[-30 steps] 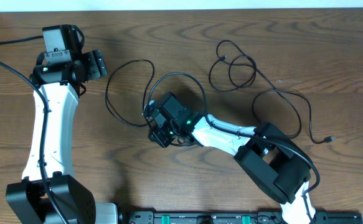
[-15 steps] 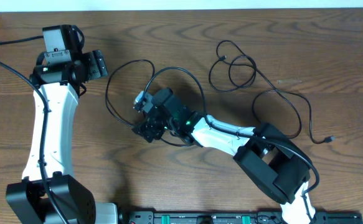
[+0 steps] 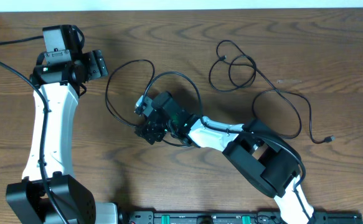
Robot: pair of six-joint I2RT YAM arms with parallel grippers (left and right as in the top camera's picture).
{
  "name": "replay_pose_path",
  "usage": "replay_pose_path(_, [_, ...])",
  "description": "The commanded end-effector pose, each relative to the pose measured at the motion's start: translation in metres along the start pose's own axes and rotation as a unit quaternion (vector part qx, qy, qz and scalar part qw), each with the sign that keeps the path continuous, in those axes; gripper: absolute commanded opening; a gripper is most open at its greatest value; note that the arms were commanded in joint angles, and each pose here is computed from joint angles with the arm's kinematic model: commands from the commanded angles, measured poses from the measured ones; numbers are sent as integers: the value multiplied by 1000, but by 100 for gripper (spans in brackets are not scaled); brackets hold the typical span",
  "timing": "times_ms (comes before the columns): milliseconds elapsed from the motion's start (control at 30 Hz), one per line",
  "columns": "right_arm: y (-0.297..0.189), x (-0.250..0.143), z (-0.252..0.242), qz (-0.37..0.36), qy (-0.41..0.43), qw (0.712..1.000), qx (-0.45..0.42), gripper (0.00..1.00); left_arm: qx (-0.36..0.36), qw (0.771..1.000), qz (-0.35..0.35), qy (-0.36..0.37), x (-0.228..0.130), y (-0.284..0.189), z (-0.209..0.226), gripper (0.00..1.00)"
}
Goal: Untangle cables
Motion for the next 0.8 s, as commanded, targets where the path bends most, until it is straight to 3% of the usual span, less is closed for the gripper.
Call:
replay_pose_path(0, [6,-13,12,21,-5,1000,13,73,2,1000,1,-3,-3,-2,3,89])
replay_pose_path(167, [5,-37,17,71,-50,996,23,34,2,1000,2,-4,-4,-2,2,89])
replay_pose_path(333, [3,-47,19,92,-57,994,26,3,2,1000,2,-4,-4,-2,3,89])
replay_pose_path(567, [3,-51,14,102,-57,993,9,1,2,1000,2,-4,-4,-2,3,89])
replay_pose_path(767, [-10,-35,-15,88,-41,994,-56,1,2,1000,2,-4,-4,-2,3,89])
Point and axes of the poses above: each gripper's point midway between its finger pads, its own y axis out along the fingers, its own z axis along the line the jaws close on, x = y × z, the point moved 1 cm from there along -y, back along the fingers, and after that the axes turned 6 degrees about -y, right-handed, at the moved point
